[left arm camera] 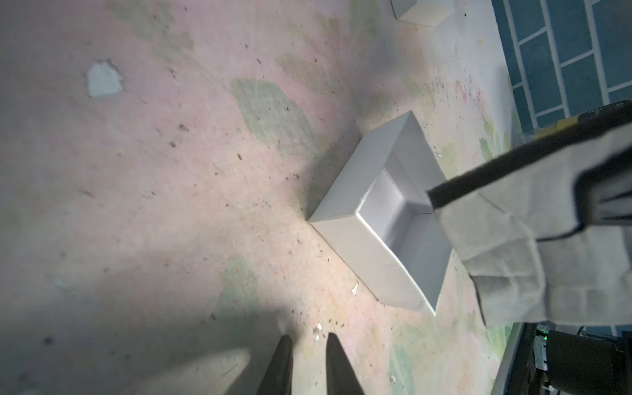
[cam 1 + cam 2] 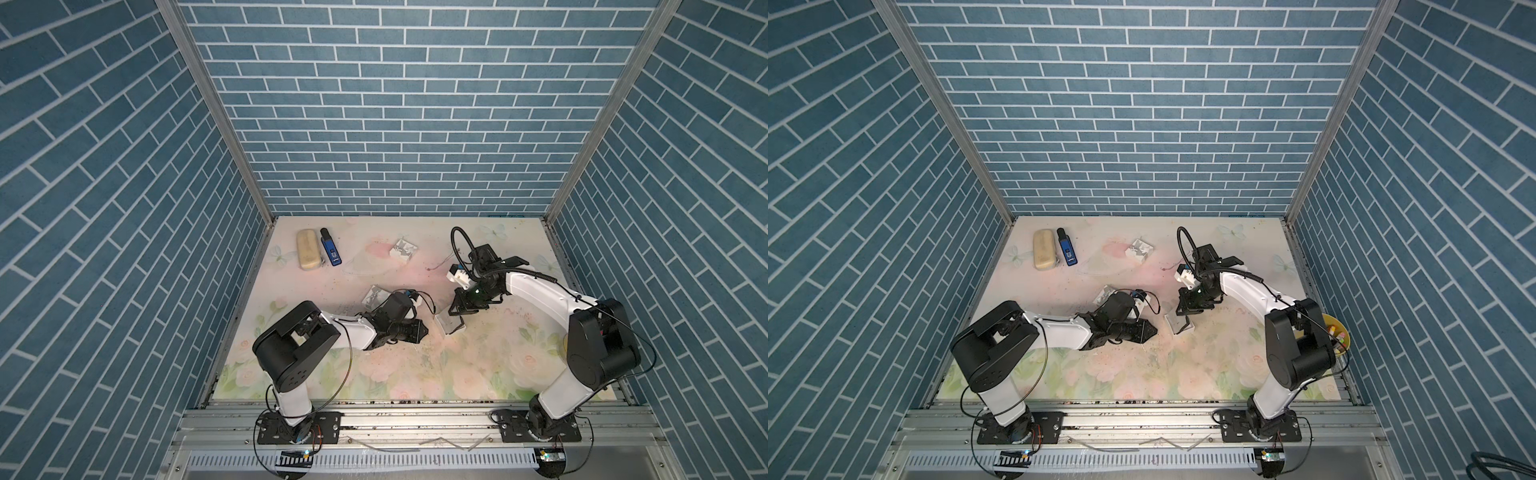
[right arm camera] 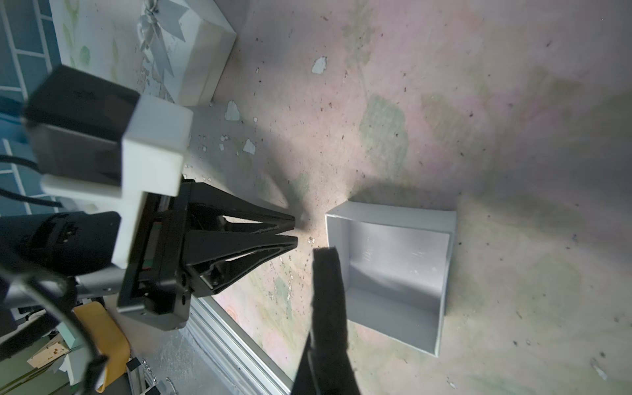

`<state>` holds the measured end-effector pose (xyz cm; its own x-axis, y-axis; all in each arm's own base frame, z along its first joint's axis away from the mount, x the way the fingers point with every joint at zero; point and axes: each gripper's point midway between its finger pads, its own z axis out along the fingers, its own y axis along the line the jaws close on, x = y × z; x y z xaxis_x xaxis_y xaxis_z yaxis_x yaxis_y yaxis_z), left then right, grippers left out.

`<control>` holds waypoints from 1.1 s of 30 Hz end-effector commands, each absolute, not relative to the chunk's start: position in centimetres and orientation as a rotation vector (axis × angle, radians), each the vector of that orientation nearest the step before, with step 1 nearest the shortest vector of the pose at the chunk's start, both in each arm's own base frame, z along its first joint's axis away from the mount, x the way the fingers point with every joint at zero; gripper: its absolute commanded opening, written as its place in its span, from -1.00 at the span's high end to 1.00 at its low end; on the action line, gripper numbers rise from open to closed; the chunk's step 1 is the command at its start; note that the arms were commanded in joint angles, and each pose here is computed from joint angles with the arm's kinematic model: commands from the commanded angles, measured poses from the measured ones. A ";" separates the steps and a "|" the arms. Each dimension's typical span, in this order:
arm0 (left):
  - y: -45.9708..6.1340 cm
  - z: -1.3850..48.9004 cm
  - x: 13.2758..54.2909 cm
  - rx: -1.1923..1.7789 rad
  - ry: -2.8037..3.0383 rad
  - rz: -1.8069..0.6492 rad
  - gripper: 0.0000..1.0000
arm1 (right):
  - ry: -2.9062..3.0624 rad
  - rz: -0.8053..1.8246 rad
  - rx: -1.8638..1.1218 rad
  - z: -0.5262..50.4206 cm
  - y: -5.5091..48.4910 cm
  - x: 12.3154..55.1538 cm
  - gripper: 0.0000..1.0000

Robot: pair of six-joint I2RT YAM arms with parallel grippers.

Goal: Take the necklace out of the lift-off lid jewelry box
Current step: Place the inner lining in the jewelry box.

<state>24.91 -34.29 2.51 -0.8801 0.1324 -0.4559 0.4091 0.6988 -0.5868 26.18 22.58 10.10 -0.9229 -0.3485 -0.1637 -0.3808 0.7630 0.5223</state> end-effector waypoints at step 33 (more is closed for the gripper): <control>-36.6 2.6 26.9 0.416 2.502 -1.040 0.66 | 2.822 0.822 -0.626 10.2 22.5 27.6 1.00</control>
